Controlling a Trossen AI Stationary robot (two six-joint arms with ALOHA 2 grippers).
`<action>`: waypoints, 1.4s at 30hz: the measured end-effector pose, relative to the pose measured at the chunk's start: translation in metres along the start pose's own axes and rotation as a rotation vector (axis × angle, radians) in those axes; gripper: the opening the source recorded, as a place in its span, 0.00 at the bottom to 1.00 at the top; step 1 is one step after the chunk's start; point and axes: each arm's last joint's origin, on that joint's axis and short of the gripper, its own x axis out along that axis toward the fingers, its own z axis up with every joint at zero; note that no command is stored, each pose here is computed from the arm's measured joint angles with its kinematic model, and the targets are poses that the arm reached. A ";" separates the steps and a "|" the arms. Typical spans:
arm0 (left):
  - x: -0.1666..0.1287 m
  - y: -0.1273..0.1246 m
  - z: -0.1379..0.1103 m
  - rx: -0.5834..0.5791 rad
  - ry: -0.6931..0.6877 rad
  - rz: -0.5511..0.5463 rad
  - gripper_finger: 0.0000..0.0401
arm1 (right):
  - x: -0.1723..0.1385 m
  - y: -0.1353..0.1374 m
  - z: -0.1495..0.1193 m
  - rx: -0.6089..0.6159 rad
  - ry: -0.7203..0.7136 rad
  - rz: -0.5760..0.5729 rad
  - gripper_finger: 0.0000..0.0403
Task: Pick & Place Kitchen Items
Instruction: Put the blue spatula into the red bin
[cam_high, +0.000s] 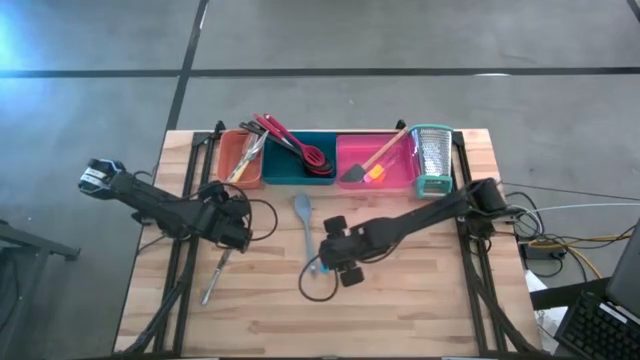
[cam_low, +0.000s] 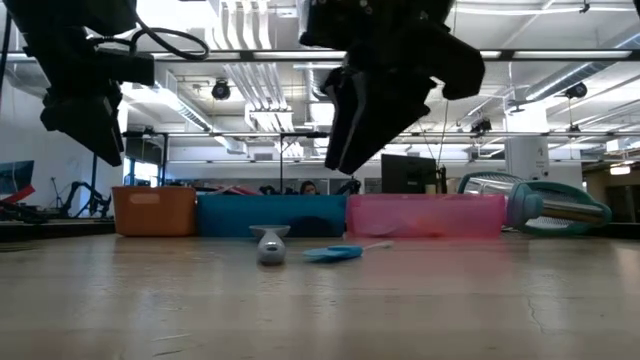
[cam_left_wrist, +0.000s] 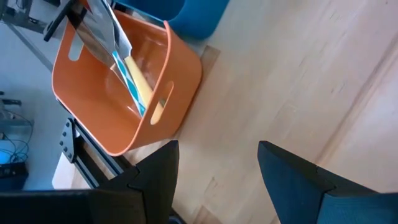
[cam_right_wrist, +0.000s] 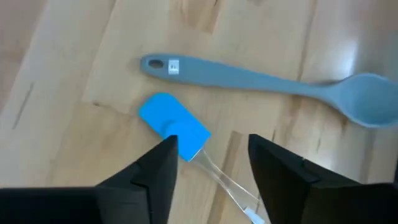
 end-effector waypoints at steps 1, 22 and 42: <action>0.000 0.000 0.000 0.000 0.002 -0.001 0.56 | 0.002 0.000 0.002 -0.010 0.013 0.006 0.47; 0.000 -0.004 0.002 -0.066 0.012 -0.065 0.56 | 0.073 0.002 -0.006 -0.073 0.179 0.130 0.55; 0.000 -0.005 0.005 -0.042 -0.055 -0.040 0.56 | 0.062 0.003 -0.002 0.150 0.181 0.248 0.05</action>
